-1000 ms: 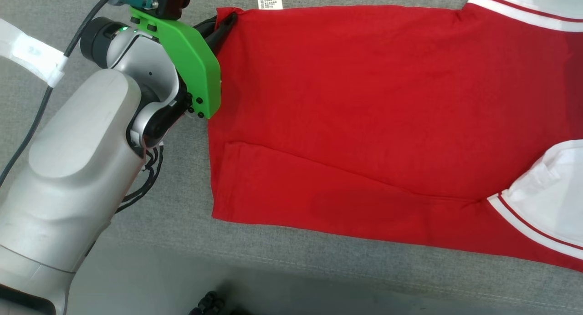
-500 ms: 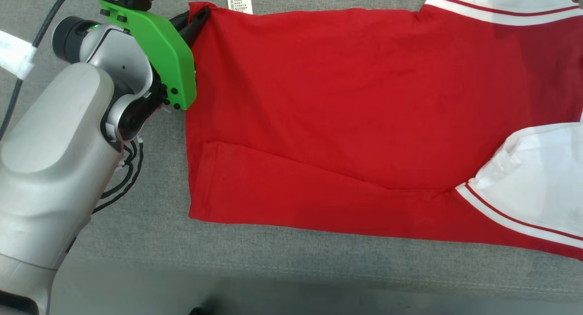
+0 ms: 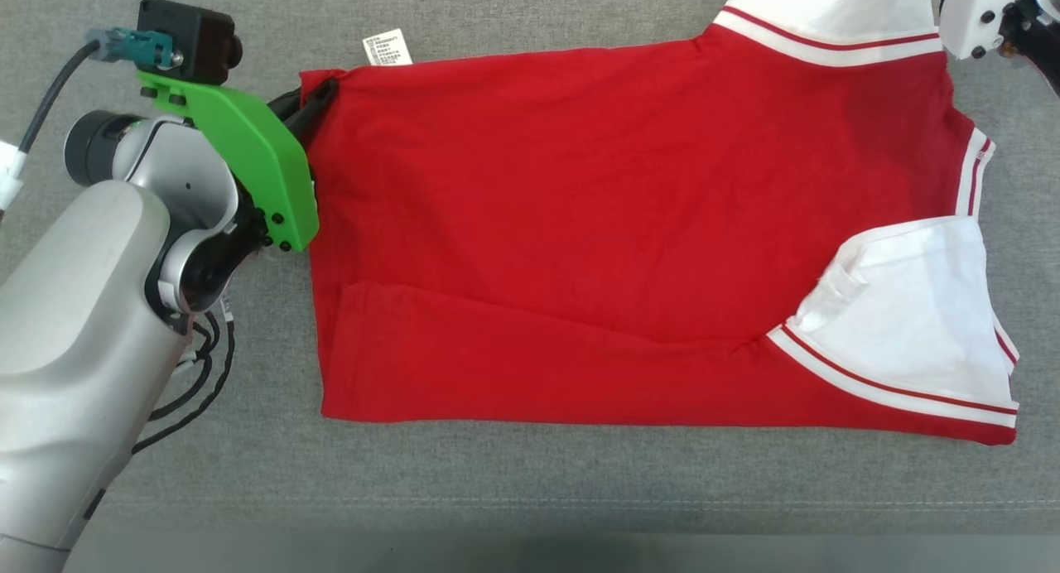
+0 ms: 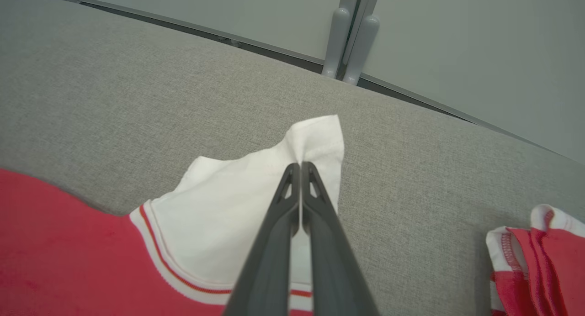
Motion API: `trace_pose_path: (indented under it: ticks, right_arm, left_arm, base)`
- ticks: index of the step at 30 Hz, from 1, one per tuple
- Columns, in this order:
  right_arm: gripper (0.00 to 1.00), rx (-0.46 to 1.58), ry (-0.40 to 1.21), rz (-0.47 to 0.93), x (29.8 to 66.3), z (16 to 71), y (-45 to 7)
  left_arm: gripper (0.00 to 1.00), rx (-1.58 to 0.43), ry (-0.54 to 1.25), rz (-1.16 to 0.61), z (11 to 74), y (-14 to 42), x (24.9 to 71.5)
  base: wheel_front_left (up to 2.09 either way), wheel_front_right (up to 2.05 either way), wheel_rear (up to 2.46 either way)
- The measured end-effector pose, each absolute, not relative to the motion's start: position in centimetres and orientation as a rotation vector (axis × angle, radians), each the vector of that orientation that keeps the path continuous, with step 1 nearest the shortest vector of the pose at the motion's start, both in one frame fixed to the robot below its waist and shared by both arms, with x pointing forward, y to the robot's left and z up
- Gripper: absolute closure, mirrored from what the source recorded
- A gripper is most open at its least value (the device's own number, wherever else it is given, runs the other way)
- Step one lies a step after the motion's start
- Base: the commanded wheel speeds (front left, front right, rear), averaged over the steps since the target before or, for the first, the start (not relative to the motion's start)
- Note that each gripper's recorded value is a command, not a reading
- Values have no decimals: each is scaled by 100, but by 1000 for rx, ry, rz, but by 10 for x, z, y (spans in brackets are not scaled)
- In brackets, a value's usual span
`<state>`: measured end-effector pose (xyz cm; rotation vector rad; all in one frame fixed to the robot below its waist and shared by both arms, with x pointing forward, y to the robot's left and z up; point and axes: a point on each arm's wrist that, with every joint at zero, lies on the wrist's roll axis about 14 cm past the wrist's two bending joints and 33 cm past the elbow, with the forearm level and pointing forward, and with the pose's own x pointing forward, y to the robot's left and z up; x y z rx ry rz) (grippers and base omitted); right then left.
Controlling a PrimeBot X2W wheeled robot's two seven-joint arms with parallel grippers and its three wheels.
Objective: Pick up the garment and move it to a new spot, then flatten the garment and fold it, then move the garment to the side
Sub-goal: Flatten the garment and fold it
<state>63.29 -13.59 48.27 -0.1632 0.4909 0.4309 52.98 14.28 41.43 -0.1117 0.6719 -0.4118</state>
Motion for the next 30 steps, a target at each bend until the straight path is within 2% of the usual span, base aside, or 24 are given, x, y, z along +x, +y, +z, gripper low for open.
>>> trace_pose_path:
  ticks: [12,24,30]
  right_arm:
    - [100,-179,516,395,605,499,-163]
    - [100,-258,513,422,580,521,-160]
    - [100,-283,536,435,554,517,-164]
  left_arm:
    - [100,-91,674,-443,432,139,510]
    - [100,-60,710,-490,443,130,484]
    - [100,-58,746,-517,439,128,464]
  base:
    - [0,0,0]
    - [0,0,0]
    - [0,0,0]
